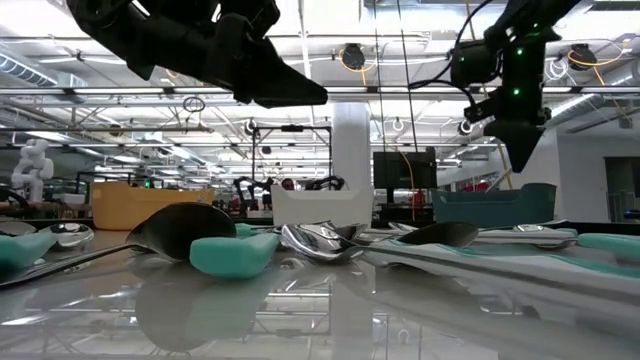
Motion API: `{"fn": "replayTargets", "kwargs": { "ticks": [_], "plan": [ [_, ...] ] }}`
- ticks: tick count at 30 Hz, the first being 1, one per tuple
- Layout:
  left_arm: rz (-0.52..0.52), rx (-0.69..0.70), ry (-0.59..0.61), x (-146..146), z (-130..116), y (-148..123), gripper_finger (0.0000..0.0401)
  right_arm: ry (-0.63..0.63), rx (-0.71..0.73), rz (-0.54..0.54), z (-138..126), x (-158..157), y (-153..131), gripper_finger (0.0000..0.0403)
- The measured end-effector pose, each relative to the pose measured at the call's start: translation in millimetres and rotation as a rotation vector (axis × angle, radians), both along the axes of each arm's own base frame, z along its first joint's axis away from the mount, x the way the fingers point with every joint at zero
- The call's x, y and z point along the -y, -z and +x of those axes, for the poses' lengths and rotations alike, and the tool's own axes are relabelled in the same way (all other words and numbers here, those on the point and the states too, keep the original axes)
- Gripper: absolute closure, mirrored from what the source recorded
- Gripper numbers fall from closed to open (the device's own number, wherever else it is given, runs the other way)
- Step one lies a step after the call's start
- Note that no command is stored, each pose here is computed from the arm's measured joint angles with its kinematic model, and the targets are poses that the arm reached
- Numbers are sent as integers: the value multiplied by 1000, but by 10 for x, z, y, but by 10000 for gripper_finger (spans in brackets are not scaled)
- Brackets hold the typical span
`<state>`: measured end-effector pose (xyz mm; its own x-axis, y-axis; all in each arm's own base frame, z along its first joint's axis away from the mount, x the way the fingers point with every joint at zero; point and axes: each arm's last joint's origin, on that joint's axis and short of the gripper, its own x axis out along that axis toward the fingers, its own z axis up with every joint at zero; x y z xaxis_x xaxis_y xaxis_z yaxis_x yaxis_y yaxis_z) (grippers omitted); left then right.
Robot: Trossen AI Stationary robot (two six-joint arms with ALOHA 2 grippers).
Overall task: Sort silverware by color (type)
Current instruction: Put the blue patterned spoon into the blue bin
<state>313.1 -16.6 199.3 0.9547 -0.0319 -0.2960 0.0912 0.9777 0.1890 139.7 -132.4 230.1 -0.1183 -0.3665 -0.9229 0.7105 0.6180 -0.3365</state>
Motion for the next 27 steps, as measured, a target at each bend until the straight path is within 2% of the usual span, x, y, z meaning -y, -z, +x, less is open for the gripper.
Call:
{"fn": "replayTargets", "kwargs": {
  "ticks": [5,9,20,24,27],
  "plan": [
    [-6,0,-2,0,0,0,258,4,-22,18,33,47,64,362],
    [-10,0,-3,0,1,0,258,-4,-25,16,55,67,85,344],
    [-10,0,-3,0,2,-1,258,19,-88,-69,43,92,77,296],
    [-10,0,-3,0,2,-1,258,32,-22,-64,44,55,32,284],
    [-10,0,-3,0,2,-1,258,14,91,-62,74,-38,-54,282]
  ]
}}
